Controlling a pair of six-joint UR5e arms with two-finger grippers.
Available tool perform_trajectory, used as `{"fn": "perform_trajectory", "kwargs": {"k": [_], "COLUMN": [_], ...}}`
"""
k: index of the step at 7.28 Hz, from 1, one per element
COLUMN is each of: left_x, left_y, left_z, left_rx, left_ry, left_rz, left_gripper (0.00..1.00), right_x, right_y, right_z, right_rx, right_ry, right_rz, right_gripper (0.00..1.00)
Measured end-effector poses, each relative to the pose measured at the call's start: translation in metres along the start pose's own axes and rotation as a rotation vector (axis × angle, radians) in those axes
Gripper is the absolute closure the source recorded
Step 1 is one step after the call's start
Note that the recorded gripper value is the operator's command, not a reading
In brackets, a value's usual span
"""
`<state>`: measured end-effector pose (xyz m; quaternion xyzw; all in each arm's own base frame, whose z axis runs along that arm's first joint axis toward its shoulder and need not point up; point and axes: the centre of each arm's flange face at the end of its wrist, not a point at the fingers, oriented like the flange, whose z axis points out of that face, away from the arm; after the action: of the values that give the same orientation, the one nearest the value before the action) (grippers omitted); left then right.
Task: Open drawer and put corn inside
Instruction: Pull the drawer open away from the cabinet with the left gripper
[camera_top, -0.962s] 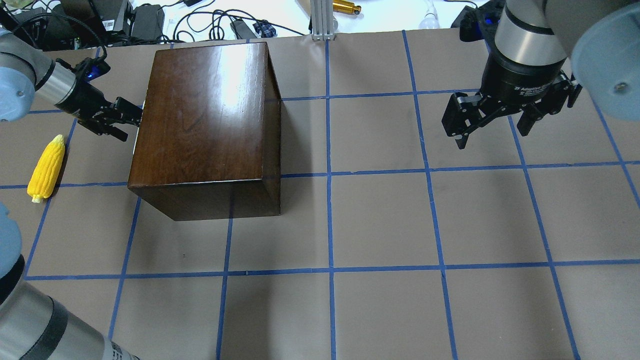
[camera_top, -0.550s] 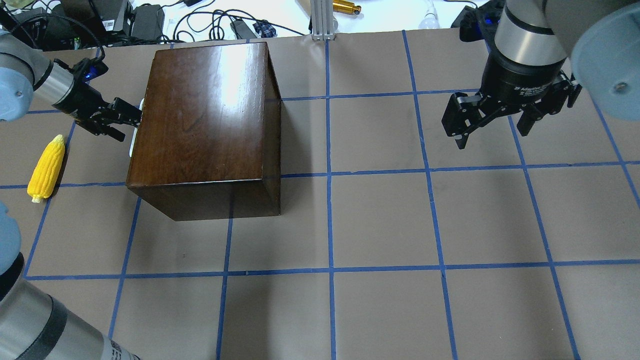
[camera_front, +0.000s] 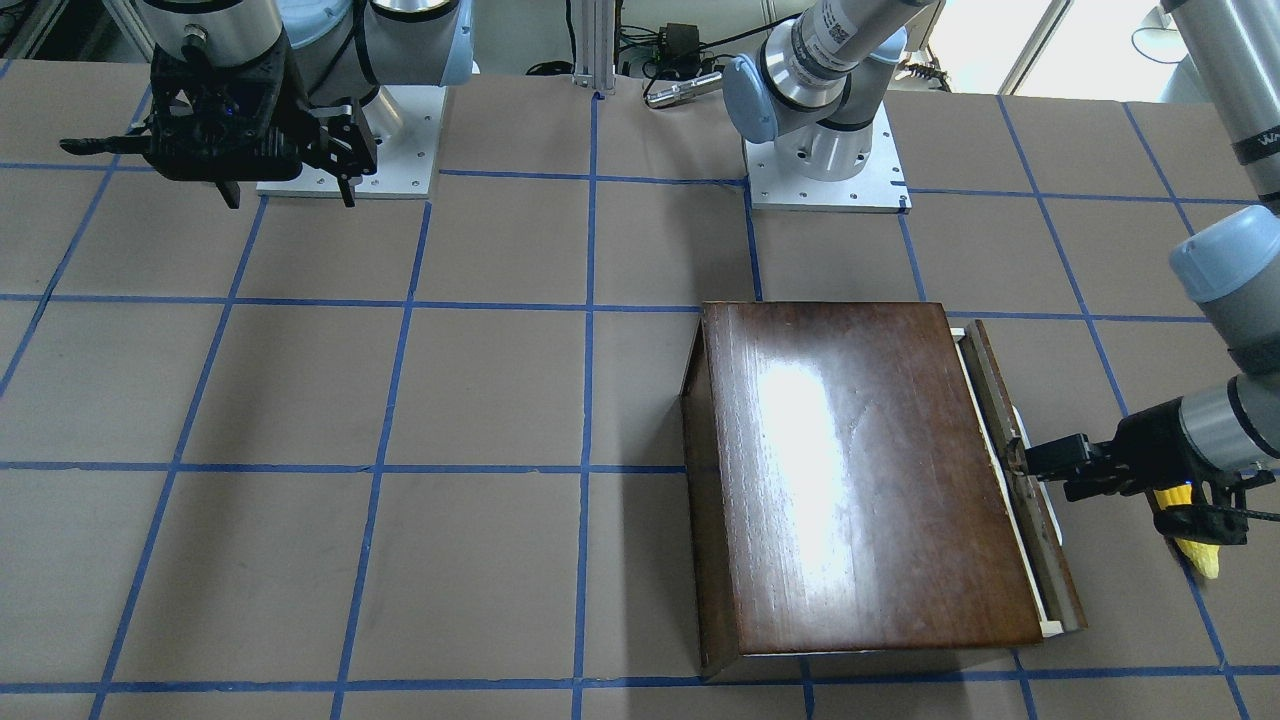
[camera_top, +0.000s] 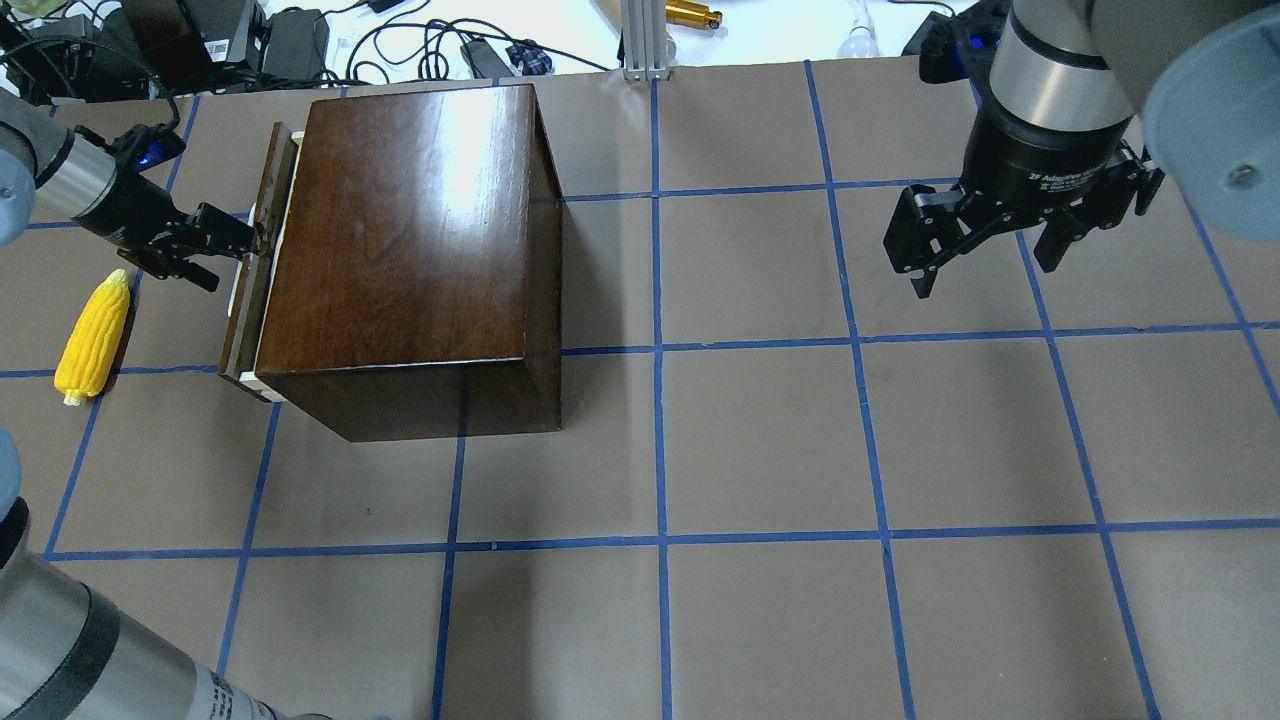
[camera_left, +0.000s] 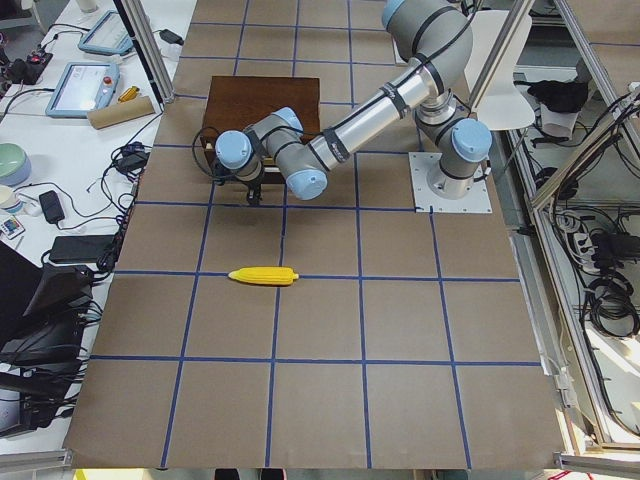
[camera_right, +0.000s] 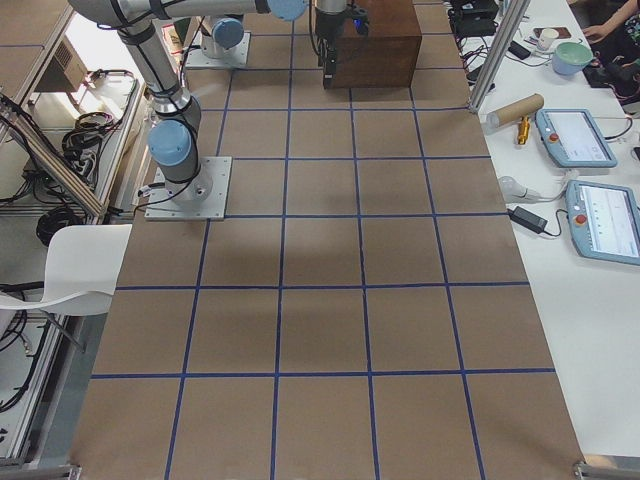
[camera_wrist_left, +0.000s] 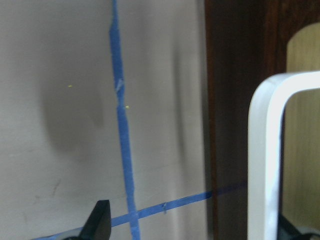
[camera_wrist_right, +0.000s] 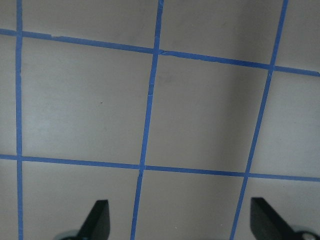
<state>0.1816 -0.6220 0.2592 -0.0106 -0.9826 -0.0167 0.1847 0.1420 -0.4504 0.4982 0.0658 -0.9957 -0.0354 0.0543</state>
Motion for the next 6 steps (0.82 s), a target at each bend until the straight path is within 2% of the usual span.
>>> {"fn": "perform_trajectory", "kwargs": {"k": [6], "left_x": [-0.044], "left_y": [0.017], "left_z": [-0.019], "left_rx": [0.028], "left_ry": [-0.007], "left_rz": [-0.063], "left_gripper": [0.00], "right_x": [0.000], "right_y": [0.000], "right_z": [0.000], "right_rx": [-0.001], "right_ry": [0.000], "right_rz": [0.000], "right_gripper": [0.00]}}
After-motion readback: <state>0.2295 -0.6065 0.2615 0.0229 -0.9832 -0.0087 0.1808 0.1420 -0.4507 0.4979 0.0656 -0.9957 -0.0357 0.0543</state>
